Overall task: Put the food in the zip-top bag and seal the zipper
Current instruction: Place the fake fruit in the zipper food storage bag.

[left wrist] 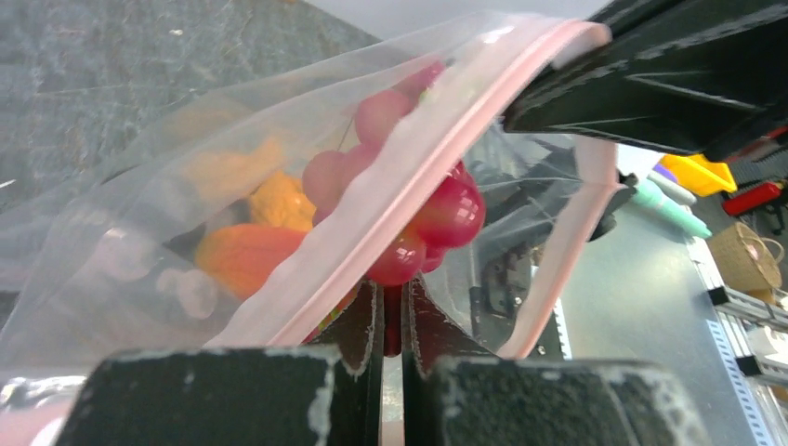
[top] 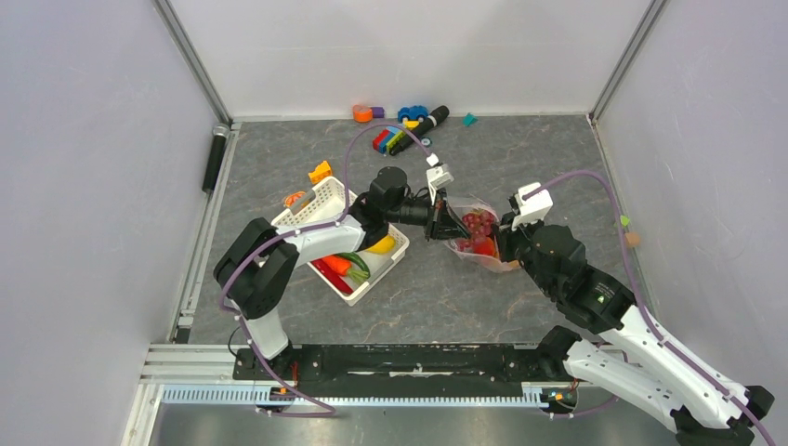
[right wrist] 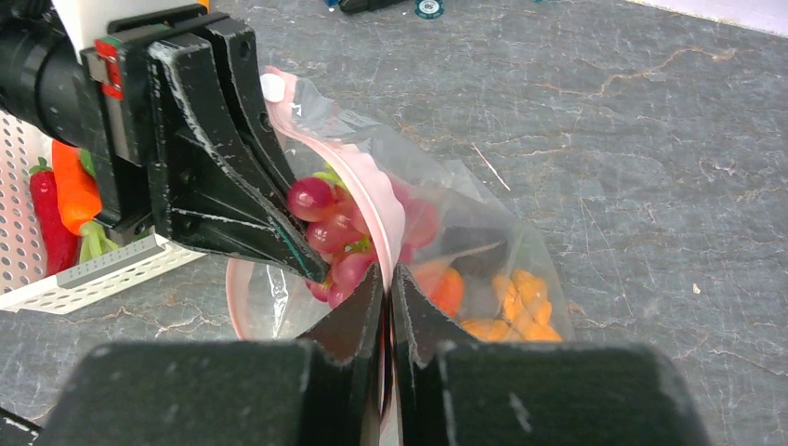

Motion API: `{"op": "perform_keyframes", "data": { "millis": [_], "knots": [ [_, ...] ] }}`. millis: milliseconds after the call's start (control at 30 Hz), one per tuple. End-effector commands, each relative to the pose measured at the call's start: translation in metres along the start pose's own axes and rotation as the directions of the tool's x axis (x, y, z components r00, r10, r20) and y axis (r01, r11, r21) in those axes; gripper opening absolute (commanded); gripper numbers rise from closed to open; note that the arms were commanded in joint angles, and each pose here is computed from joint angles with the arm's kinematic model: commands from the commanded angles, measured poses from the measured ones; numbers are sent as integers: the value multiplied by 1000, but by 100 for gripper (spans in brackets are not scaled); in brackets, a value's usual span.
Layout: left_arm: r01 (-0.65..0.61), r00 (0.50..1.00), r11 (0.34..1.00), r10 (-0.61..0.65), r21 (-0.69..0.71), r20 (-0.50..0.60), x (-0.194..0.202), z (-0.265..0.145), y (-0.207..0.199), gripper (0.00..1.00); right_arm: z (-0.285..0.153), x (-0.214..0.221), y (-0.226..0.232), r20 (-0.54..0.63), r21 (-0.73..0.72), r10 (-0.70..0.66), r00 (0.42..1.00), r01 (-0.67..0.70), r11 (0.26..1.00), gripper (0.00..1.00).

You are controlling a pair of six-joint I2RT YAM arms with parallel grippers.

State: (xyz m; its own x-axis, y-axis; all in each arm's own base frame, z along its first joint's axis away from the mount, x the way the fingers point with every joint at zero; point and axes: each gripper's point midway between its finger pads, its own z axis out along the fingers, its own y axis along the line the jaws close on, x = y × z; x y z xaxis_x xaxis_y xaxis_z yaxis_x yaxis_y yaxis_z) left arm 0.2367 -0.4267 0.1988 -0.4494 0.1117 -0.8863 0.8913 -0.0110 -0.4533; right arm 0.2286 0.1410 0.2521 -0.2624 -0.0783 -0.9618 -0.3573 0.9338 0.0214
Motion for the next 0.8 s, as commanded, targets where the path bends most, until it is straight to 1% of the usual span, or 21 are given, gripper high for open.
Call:
{"op": "perform_keyframes", "data": {
  "millis": [0,67,133,167,200,233,367,400,433,467,667,767],
  "knots": [
    [-39,999,996,37,-82,-26,5,-1,16,2,1,-11,1,44,-1,14,999,-13,1000,10],
    [-38,998,993,33,-109,-44,9,-3,20,3,1,-10,-1,42,11,13,999,-14,1000,10],
    [-36,998,991,30,-129,-52,9,-4,22,14,1,-10,-2,42,15,15,999,-16,1000,10],
    [-34,998,990,27,-133,-53,9,-5,21,24,1,-10,-1,42,13,16,999,-17,1000,10],
    [-32,998,990,25,-134,-54,8,-6,20,31,1,-10,-1,42,14,16,999,-17,1000,10],
    [-31,998,991,24,-133,-54,7,-6,18,37,1,-10,-2,42,17,17,999,-17,1000,10],
    [-45,998,992,38,-116,-54,1,-8,6,51,1,-10,-2,41,19,16,999,-17,1000,10],
    [-53,997,993,46,-110,-59,1,-8,0,61,2,-10,-2,41,20,16,999,-17,1000,10],
    [-59,997,992,52,-108,-64,0,-8,-3,92,2,-9,-2,40,21,15,999,-15,1000,10],
    [-68,996,992,61,-103,-70,-1,-9,-9,99,2,-9,-3,39,22,14,999,-15,1000,10],
    [-65,997,990,60,-121,-50,-13,-19,-28,100,3,-8,-2,35,22,13,999,-14,1000,10],
    [-50,999,983,45,-175,-28,-23,-27,-31,100,3,-8,-2,34,20,13,999,-13,1000,10]
  ]
}}
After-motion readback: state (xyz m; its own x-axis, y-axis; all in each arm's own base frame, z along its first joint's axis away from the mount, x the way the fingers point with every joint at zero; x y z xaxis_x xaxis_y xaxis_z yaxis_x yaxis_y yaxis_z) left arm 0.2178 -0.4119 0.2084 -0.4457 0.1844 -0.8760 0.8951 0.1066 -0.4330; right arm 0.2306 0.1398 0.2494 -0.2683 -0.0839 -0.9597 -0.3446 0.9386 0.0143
